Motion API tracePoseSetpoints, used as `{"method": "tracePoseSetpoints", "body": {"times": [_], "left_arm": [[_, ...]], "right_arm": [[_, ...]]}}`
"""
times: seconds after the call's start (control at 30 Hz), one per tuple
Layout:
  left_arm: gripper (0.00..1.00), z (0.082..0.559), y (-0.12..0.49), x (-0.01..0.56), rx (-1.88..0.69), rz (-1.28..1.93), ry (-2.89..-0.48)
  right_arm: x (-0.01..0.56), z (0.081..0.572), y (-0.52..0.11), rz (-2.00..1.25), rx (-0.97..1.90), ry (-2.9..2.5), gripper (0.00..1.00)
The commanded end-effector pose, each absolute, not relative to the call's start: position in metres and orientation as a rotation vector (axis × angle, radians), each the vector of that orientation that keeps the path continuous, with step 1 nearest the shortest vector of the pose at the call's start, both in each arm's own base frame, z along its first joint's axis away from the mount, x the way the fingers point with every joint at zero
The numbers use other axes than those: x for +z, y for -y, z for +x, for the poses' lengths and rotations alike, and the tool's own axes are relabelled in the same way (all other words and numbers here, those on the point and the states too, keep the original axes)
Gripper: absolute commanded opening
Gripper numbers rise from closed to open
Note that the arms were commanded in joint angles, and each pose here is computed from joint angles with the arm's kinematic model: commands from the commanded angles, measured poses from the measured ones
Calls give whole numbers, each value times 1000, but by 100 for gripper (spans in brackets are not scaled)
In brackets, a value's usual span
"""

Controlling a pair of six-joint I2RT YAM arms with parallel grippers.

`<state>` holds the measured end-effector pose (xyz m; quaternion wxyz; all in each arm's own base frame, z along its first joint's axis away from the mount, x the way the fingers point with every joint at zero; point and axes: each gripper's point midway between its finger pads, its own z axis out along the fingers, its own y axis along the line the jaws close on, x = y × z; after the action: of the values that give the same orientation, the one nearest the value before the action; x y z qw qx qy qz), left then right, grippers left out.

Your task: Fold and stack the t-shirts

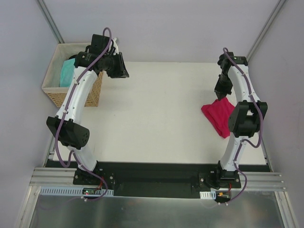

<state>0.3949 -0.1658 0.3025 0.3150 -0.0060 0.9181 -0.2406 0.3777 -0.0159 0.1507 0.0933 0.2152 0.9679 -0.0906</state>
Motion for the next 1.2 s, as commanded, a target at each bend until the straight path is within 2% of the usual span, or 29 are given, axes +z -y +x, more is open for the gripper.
{"method": "tracePoseSetpoints", "body": {"times": [0.0, 0.13, 0.17, 0.23, 0.27, 0.3, 0.33, 0.37, 0.43, 0.53, 0.57, 0.63, 0.67, 0.77, 0.87, 0.9, 0.93, 1.17], "left_arm": [[22, 397, 165, 307, -656, -30, -2417], [21, 400, 169, 297, -679, -14, -2438], [20, 401, 171, 293, -688, -6, -2441], [20, 406, 174, 288, -699, 45, -2416], [20, 406, 175, 292, -703, 74, -2394], [22, 406, 175, 289, -692, 125, -2376], [26, 412, 175, 295, -682, 151, -2330], [28, 411, 173, 304, -661, 171, -2289], [33, 418, 166, 308, -596, 211, -2224], [37, 416, 151, 318, -507, 197, -2149], [40, 414, 148, 340, -495, 198, -2054], [44, 412, 138, 328, -440, 169, -2035], [53, 410, 133, 344, -416, 156, -1967], [73, 406, 113, 335, -310, 104, -1954], [85, 405, 94, 333, -201, 68, -1941], [95, 405, 90, 332, -179, 56, -1932], [99, 405, 86, 333, -157, 48, -1924], [99, 401, 57, 321, -52, -34, -1909]], "right_arm": [[188, 349, 0, 603, -247, -2871, 1], [194, 382, -32, 486, 4, -2758, 1], [202, 406, -56, 424, 205, -2672, 5], [210, 424, -87, 298, 436, -2581, 9], [230, 445, -110, 196, 600, -2452, 15], [241, 448, -126, 125, 650, -2390, 19], [252, 447, -134, 40, 664, -2328, 24], [269, 456, -140, -23, 654, -2235, 33], [286, 451, -147, -121, 592, -2147, 41], [308, 460, -132, -81, 443, -2016, 58], [318, 458, -126, -68, 412, -1965, 72], [327, 460, -114, -42, 338, -1927, 80], [333, 459, -109, -54, 297, -1916, 84], [336, 461, -94, -54, 178, -1910, 95], [340, 463, -87, -87, 115, -1912, 97], [344, 464, -85, -86, 105, -1906, 98], [343, 464, -84, -85, 97, -1908, 98], [329, 455, -70, -74, 51, -1950, 97]]}}
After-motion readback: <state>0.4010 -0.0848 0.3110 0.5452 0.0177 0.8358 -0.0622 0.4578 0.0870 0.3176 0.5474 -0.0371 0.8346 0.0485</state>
